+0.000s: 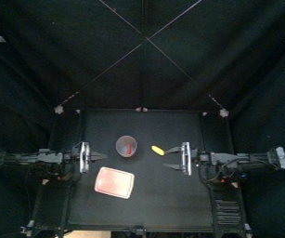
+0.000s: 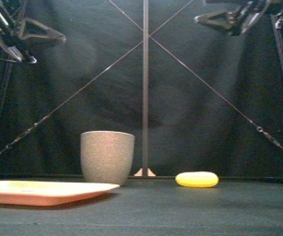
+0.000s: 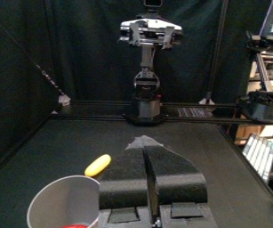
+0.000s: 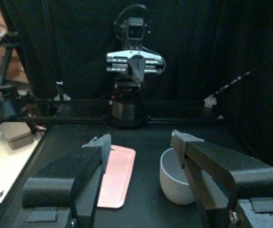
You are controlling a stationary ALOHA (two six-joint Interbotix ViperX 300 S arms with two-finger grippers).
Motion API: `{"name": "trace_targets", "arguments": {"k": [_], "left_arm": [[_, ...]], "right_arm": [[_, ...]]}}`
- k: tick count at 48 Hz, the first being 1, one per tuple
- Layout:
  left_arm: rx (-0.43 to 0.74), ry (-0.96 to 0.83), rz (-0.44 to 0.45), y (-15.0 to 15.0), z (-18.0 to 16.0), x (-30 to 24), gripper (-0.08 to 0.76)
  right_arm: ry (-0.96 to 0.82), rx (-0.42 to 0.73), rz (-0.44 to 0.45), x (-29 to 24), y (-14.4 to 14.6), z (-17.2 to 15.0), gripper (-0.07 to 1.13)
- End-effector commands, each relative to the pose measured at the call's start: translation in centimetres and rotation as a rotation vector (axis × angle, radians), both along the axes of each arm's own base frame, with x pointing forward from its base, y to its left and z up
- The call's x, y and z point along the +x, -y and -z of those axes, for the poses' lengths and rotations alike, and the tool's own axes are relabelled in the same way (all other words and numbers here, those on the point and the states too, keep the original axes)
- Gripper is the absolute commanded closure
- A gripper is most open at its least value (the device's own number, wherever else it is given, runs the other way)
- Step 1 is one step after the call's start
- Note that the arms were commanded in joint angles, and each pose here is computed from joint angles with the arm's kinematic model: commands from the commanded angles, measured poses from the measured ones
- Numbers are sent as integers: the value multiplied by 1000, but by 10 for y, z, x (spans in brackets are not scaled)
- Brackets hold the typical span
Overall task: Pick the red chile then place it in the grey bowl
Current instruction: Drop red chile in the grey bowl and return to neutral
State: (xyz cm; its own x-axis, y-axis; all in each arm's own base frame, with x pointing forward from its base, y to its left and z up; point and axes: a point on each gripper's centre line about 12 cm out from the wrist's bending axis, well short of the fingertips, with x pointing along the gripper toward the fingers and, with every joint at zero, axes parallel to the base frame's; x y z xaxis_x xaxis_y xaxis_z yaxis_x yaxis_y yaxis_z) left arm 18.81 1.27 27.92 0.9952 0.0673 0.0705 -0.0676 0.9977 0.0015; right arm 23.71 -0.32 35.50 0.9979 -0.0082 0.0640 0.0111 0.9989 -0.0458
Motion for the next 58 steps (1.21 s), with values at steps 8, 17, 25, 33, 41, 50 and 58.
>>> {"name": "trace_targets", "arguments": {"k": [8,17,25,33,41,50,58], "left_arm": [[4,20,-6,-1,-6,0,716],[4,20,-7,-1,-5,-1,716],[5,24,-7,-1,-6,-1,716],[-5,40,-15,-3,-10,-3,716],[-4,48,-15,-2,-10,-5,716],[-3,46,-15,-2,-10,-5,716],[-2,48,-17,-3,-10,-5,716]], "right_arm": [[65,59,-20,-50,-4,22,140],[65,71,-10,-62,-2,36,140],[69,69,-2,-63,-1,36,140],[70,65,1,-63,0,34,140],[69,61,11,-63,1,35,140],[69,53,16,-63,2,35,140],[69,52,16,-63,2,35,140]]}}
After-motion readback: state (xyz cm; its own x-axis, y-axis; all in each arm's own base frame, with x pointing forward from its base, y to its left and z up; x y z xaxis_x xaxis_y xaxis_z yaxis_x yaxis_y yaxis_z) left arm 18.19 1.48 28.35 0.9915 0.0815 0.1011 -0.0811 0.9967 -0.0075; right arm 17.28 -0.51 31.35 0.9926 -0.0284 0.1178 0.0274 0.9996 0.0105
